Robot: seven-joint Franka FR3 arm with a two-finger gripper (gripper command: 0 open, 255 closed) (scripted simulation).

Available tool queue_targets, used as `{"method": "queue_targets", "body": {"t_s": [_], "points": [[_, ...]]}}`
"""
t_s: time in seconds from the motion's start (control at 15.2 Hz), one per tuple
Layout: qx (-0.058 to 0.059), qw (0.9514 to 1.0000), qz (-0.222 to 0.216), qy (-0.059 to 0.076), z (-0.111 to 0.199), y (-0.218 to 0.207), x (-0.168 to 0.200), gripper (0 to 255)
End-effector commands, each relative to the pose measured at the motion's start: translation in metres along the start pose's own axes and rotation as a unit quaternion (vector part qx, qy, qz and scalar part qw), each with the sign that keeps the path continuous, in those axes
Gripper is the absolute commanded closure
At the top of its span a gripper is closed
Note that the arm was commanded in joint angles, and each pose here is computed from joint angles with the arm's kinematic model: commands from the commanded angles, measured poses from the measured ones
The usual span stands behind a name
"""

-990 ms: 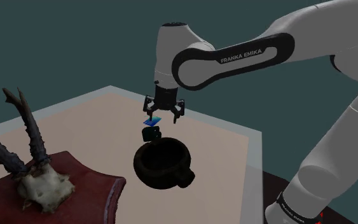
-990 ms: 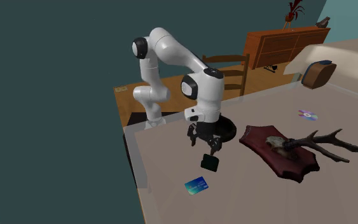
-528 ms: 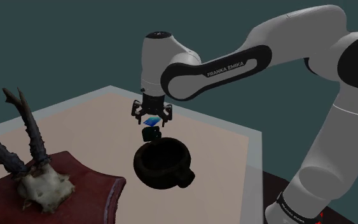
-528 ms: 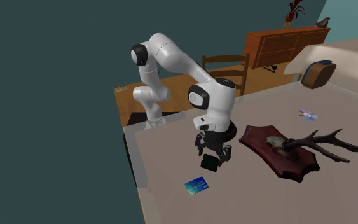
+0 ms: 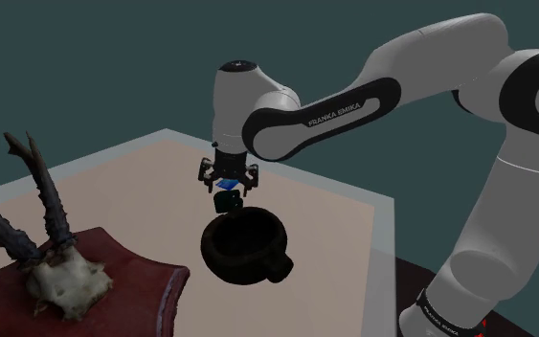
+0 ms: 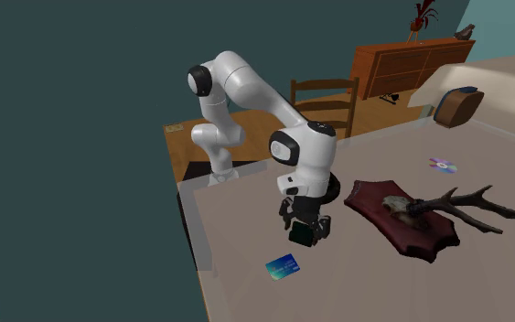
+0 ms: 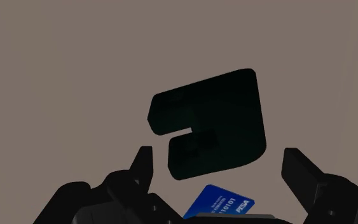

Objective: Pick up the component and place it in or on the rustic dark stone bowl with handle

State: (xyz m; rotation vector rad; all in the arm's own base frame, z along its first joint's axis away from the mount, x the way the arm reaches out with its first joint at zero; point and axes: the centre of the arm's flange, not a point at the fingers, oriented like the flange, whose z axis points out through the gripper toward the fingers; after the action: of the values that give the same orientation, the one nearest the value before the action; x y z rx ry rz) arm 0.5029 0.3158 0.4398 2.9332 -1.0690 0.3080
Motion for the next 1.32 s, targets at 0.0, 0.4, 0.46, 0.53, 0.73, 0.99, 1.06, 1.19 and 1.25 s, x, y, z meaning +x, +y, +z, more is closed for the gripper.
{"method": "queue_targets", "body": {"t_s": [0.0, 0.4, 0.46, 0.53, 0.73, 0.99, 1.06, 1.19, 1.25], "points": [[0.000, 1.0000, 0.000, 0.000, 0.000, 0.000, 0.000, 0], [0.000, 1.0000, 0.000, 0.000, 0.000, 0.000, 0.000, 255], [0.000, 1.0000, 0.000, 0.000, 0.000, 0.000, -0.001, 255], [0.000, 1.0000, 0.000, 0.000, 0.001, 0.000, 0.000, 255], [0.000, 1.0000, 0.000, 0.000, 0.001, 0.000, -0.001, 255], [0.000, 1.0000, 0.000, 0.000, -0.015, -0.001, 0.003, 255], [0.000, 1.0000, 0.000, 0.000, -0.021, -0.001, 0.004, 255], [0.000, 1.0000, 0.000, 0.000, -0.031, -0.002, 0.006, 255], [0.000, 1.0000, 0.000, 0.000, -0.036, -0.002, 0.007, 255]]}}
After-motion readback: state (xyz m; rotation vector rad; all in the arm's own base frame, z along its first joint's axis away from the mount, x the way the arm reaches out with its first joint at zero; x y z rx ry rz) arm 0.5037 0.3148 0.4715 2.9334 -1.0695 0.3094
